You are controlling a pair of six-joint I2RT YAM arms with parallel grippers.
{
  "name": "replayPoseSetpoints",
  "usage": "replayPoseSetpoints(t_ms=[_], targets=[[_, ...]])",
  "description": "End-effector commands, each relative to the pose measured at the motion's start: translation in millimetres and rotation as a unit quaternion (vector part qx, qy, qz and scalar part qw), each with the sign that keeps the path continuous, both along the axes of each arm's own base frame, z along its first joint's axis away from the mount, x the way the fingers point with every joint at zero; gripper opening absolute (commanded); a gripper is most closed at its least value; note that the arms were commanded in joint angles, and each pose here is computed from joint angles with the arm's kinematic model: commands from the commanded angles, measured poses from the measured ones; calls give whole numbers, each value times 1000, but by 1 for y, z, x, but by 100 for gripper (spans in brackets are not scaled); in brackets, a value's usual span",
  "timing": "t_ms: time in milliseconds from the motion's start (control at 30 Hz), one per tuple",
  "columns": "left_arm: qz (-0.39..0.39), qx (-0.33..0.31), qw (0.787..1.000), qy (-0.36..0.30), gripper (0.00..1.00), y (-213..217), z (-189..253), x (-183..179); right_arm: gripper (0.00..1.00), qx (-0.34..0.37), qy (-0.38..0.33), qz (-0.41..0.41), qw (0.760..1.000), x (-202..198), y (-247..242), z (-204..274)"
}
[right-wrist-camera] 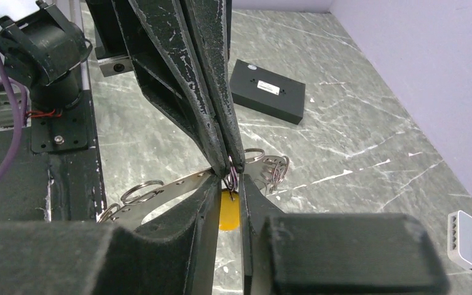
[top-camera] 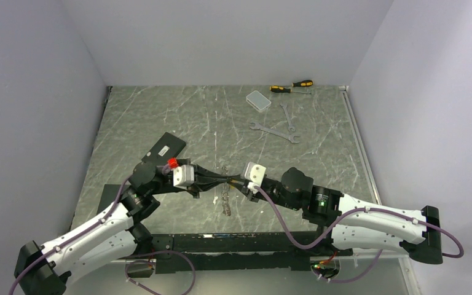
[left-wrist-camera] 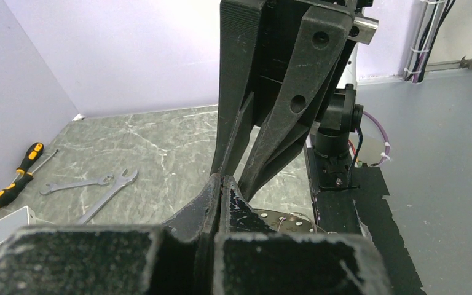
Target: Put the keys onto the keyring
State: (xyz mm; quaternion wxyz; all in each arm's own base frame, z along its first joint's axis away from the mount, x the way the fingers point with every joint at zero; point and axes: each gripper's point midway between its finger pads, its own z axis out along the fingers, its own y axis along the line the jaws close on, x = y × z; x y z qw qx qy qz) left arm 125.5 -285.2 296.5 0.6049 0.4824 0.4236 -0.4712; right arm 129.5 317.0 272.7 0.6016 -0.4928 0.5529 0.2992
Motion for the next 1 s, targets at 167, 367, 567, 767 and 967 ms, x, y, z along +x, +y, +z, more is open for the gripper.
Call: replayPoseSetpoints(t_ms=[167, 367, 567, 767, 967], targets=[[-2, -26, 999, -33, 0, 0, 18, -1, 4, 34, -16, 1, 999, -1, 0, 32], [-1, -14, 999, -30, 0, 1, 8, -1, 0, 11, -22, 6, 1000, -1, -2, 27], [13, -14, 999, -26, 9, 5, 3, 0, 0, -34, -12, 12, 999, -2, 0, 15], [57, -16, 998, -26, 32, 17, 3, 6, 0, -101, -5, -2, 995, 5, -2, 0], [94, -3, 995, -27, 58, 34, -1, 6, 0, -155, 6, -23, 988, 14, -4, -13]])
